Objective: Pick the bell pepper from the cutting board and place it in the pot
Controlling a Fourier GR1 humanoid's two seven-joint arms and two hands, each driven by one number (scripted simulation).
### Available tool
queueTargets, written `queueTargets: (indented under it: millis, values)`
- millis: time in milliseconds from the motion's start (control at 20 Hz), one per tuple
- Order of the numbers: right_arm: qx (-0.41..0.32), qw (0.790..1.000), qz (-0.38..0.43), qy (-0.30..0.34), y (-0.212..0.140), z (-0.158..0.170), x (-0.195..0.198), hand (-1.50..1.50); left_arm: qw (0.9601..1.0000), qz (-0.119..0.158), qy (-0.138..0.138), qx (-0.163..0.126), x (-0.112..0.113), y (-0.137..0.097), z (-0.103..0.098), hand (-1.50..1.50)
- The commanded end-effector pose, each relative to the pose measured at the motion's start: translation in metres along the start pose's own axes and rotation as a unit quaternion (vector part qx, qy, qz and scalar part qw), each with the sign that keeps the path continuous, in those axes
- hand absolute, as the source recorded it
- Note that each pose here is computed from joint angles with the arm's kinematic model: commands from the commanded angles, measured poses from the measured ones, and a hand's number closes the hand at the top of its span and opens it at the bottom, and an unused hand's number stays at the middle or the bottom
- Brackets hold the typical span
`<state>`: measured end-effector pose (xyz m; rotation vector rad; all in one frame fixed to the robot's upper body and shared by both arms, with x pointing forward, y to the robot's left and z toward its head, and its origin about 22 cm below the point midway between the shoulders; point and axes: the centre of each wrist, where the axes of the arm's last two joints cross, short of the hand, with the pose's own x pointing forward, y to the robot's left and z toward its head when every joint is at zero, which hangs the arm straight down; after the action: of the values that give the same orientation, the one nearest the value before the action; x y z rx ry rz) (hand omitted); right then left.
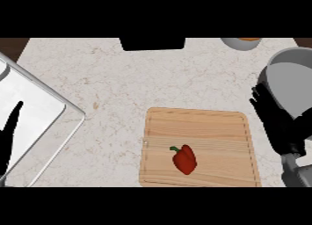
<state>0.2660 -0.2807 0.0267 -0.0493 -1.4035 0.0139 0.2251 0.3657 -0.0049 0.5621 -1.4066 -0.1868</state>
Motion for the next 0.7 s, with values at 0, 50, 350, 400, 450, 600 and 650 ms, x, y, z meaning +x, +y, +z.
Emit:
queueTargets:
  millis: [0,50,350,400,450,600,650]
  values:
    - [0.029,0.995,0.004,-0.093,-0.001,0.011,-0.004,1.50,0.9993,0.019,-0.031,-0.004,0.016,-0.023,0.003,0.00]
    - [0.069,0.980,0.009,-0.186,0.007,-0.001,0.041,1.50,0.9969,0.060,-0.042,-0.030,0.014,-0.023,0.002,0.00]
    - [-0.050,0.902,0.190,-0.385,-0.038,0.002,0.082,-1.50,0.9693,0.226,-0.071,-0.066,0.041,-0.036,0.030,0.00]
    - [-0.040,0.897,0.178,-0.402,-0.032,0.009,0.063,-1.50,0.9679,0.232,-0.076,-0.060,0.041,-0.042,0.038,0.00]
    - [-0.007,0.890,0.150,-0.430,-0.011,0.018,0.046,-1.50,0.9642,0.241,-0.086,-0.069,0.053,-0.047,0.043,0.00]
    - [0.063,0.849,0.107,-0.514,0.014,0.036,0.035,-1.50,0.9650,0.245,-0.087,-0.035,0.049,-0.059,0.059,0.00]
    - [0.068,0.837,0.107,-0.533,0.014,0.042,0.031,-1.50,0.9648,0.246,-0.088,-0.027,0.044,-0.064,0.065,0.00]
